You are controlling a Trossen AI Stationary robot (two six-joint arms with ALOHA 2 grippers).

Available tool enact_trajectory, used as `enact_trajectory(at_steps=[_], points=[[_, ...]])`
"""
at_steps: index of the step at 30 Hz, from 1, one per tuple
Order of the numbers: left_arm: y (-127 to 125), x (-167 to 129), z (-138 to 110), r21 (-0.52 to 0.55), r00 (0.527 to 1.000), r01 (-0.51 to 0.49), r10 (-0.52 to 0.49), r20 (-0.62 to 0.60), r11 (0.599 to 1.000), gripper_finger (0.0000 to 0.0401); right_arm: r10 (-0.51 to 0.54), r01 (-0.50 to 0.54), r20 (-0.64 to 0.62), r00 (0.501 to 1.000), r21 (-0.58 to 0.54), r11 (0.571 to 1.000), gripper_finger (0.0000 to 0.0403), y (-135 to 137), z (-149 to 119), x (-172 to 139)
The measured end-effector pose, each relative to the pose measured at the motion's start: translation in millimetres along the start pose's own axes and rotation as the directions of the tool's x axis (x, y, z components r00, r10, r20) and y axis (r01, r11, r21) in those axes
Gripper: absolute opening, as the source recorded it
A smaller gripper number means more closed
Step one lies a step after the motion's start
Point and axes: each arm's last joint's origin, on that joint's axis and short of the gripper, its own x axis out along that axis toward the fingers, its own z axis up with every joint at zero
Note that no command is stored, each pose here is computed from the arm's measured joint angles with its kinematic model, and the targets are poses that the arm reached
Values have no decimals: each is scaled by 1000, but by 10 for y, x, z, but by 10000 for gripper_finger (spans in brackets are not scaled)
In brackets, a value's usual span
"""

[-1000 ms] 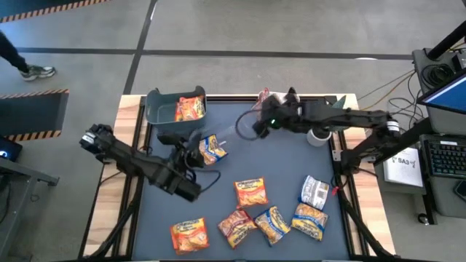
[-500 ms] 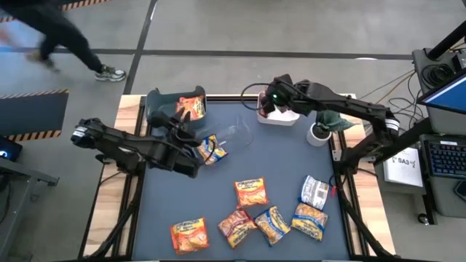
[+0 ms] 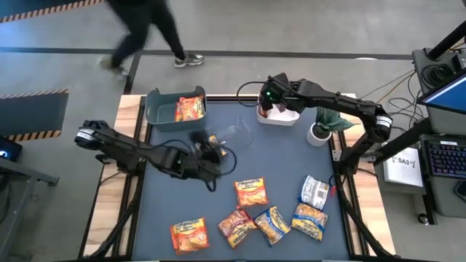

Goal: Sort Maruchan noodles
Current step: Put the red noodle pack into the white bin

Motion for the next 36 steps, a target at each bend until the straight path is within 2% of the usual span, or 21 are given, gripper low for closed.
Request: enact_trajectory(at_steps=[1, 2, 4, 5, 6, 7, 8, 11, 13, 15, 20, 27, 30, 36], points=[[-66, 44, -1, 59, 987, 141, -145, 64, 988, 15, 0, 0, 0, 1000, 0, 1000, 8, 0, 0, 0], [-123, 69, -11, 124, 946, 281, -297, 134, 952, 10, 0, 0, -1, 1000, 0, 1000, 8, -1, -1, -1], [-214, 99, -54, 260, 794, 497, -555, 248, 828, 3, -4, 4, -5, 1000, -3, 1000, 8, -5, -6, -1], [-241, 99, -75, 303, 717, 559, -633, 292, 772, 2, -7, 7, -11, 1000, -3, 1000, 8, -9, -15, 1], [-254, 99, -99, 324, 663, 591, -673, 327, 739, 1, -12, 12, -18, 1000, 0, 1000, 8, -12, -29, 7], [-252, 96, -118, 326, 641, 599, -682, 353, 732, 1, -16, 16, -24, 1000, 7, 1000, 8, -13, -43, 17], [-235, 88, -133, 313, 639, 594, -671, 376, 741, 1, -20, 20, -29, 999, 13, 1000, 8, -13, -57, 27], [-163, 66, -205, 268, 696, 537, -600, 396, 800, 0, -51, 52, -28, 998, 43, 998, 8, -16, -100, 64], [-112, 25, -265, 248, 721, 513, -569, 395, 822, 0, -74, 75, -22, 997, 67, 995, 8, -14, -134, 98], [-32, -52, -326, 221, 727, 503, -547, 414, 836, 0, -75, 76, -19, 997, 85, 993, 8, 0, -165, 137], [135, -236, -587, 147, 693, 500, -495, 524, 854, 0, -68, 69, -8, 998, 129, 989, 8, 44, -222, 225], [278, -408, -912, 25, 597, 511, -376, 709, 859, 0, -53, 50, 16, 998, 164, 985, 8, 153, -286, 388], [326, -459, -970, 12, 569, 503, -342, 748, 864, 0, -63, 60, 15, 998, 166, 984, 8, 197, -303, 450], [364, -497, -986, 10, 557, 497, -328, 763, 868, 0, -97, 93, 9, 995, 180, 979, 9, 264, -344, 561]])
